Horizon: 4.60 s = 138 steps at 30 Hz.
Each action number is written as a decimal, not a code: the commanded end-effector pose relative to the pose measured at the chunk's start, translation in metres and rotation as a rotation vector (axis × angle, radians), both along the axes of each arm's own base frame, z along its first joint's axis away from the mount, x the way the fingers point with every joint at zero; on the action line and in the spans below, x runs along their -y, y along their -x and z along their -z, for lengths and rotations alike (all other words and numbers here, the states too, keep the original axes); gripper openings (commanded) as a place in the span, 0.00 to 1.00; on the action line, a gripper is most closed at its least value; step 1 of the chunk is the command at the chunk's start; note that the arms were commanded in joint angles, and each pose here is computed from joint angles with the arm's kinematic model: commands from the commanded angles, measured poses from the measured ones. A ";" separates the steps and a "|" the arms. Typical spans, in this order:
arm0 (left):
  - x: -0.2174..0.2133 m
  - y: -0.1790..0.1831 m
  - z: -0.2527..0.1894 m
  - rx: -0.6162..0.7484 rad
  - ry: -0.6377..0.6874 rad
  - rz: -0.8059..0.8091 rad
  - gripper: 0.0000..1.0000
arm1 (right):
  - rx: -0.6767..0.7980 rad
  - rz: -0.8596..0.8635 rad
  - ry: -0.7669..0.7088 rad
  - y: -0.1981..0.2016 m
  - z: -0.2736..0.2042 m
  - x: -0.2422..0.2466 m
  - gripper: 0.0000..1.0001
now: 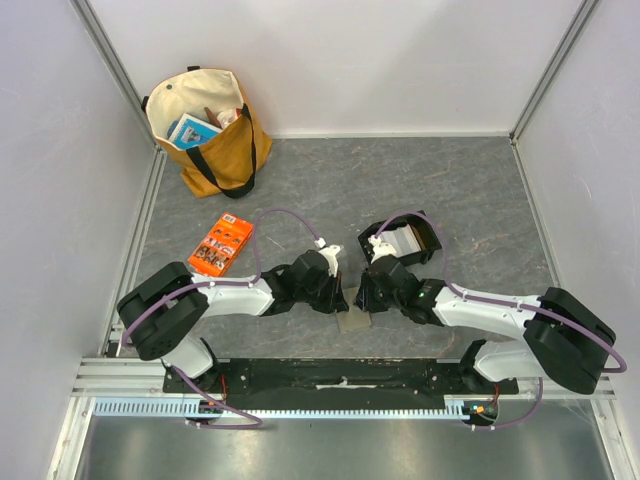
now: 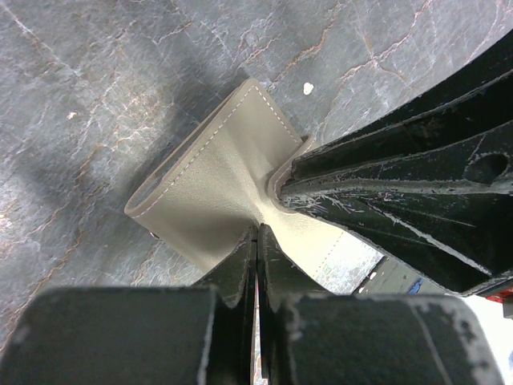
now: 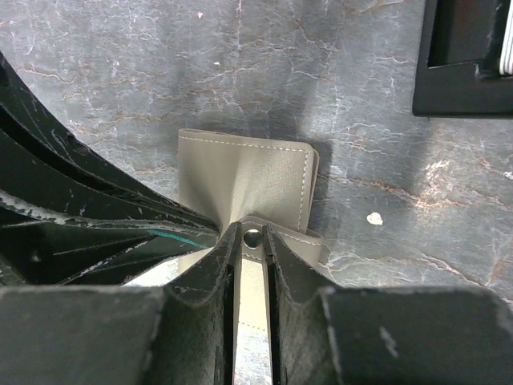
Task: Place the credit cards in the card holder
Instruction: Close the card holder at the center of the board.
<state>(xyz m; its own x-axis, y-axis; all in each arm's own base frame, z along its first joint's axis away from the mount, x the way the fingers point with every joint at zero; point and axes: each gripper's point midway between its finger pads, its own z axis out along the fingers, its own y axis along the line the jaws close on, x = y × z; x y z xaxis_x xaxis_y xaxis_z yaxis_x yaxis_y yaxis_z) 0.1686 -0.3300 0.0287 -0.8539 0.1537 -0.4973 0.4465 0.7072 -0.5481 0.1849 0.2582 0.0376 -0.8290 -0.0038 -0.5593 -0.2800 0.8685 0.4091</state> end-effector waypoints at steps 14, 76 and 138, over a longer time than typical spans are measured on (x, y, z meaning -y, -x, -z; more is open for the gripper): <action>-0.025 0.011 0.032 -0.030 -0.152 0.014 0.02 | -0.045 -0.046 0.007 0.017 0.008 0.006 0.18; -0.025 0.009 0.032 -0.026 -0.162 0.010 0.02 | -0.094 -0.075 0.149 0.031 0.033 0.024 0.09; -0.029 0.012 0.033 -0.021 -0.160 0.019 0.02 | -0.235 -0.155 0.353 0.045 0.064 0.019 0.05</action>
